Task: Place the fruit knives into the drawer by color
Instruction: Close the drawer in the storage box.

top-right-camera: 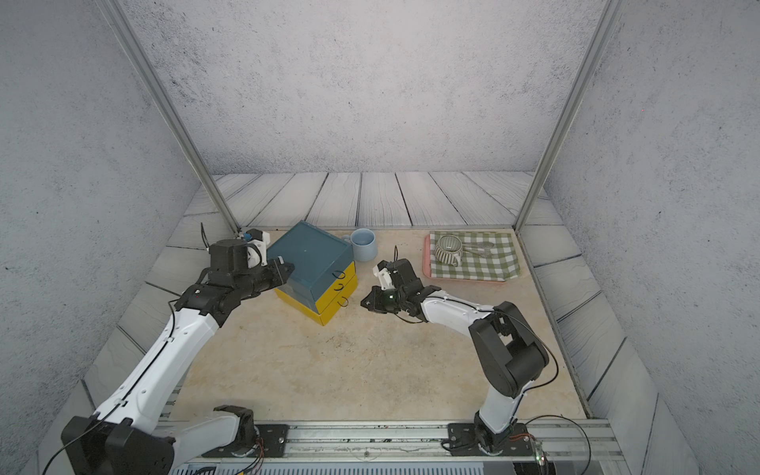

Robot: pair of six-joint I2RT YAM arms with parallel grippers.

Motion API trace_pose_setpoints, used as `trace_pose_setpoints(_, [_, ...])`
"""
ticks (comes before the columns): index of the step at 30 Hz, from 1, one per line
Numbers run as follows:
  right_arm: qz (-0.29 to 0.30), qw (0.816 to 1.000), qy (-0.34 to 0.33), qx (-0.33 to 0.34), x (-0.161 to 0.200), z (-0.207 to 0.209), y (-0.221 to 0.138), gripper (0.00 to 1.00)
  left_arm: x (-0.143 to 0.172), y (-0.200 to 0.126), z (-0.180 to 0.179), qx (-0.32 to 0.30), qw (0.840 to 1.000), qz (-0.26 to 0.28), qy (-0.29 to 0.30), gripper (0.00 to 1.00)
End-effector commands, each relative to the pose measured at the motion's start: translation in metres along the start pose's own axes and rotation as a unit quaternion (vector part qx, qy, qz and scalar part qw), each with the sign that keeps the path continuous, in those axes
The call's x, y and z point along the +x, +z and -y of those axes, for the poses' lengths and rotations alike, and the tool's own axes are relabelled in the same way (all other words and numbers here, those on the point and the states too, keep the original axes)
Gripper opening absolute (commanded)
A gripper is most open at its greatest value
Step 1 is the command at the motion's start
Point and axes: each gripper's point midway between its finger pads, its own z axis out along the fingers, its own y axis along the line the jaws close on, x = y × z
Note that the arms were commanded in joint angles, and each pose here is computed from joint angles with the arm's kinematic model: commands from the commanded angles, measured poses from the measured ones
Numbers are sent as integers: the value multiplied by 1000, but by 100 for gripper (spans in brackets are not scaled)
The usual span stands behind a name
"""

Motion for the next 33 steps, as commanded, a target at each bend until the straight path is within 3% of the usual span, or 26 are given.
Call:
trace_pose_setpoints(1, [12,999,-27,40,3,13,-19,6,-12,-18,0,-12,999,37,14,0])
trace_pose_setpoints(10, [62,987,-71,134,8,38,-77,15,-12,-47,-19,-66,993,90,27,0])
trace_pose_setpoints(11, [72,983,-75,150,8,42,-86,20,-10,-50,-23,-75,992,94,27,5])
trace_pose_setpoints(13, [91,977,-80,177,9,51,-102,30,-6,-53,-35,-102,989,101,26,25])
trace_pose_setpoints(15, [115,967,-85,209,10,61,-122,47,1,-54,-53,-138,984,106,21,53])
trace_pose_setpoints(16, [123,963,-86,222,10,65,-128,54,4,-54,-60,-153,982,109,19,62])
trace_pose_setpoints(18, [138,955,-86,249,12,75,-144,92,12,-53,-79,-187,976,116,7,80])
trace_pose_setpoints(19, [141,952,-87,257,13,79,-149,99,15,-54,-86,-199,973,118,2,86])
trace_pose_setpoints(21, [151,944,-78,283,16,91,-160,99,21,-57,-102,-231,964,128,-8,98])
trace_pose_setpoints(22, [157,940,-75,293,17,96,-165,99,23,-58,-110,-247,960,133,-11,99])
trace_pose_setpoints(27, [196,913,-51,353,22,125,-189,99,40,-76,-159,-357,917,175,-39,99])
trace_pose_setpoints(33, [250,882,-49,396,27,140,-218,99,61,-80,-192,-406,885,224,-26,99])
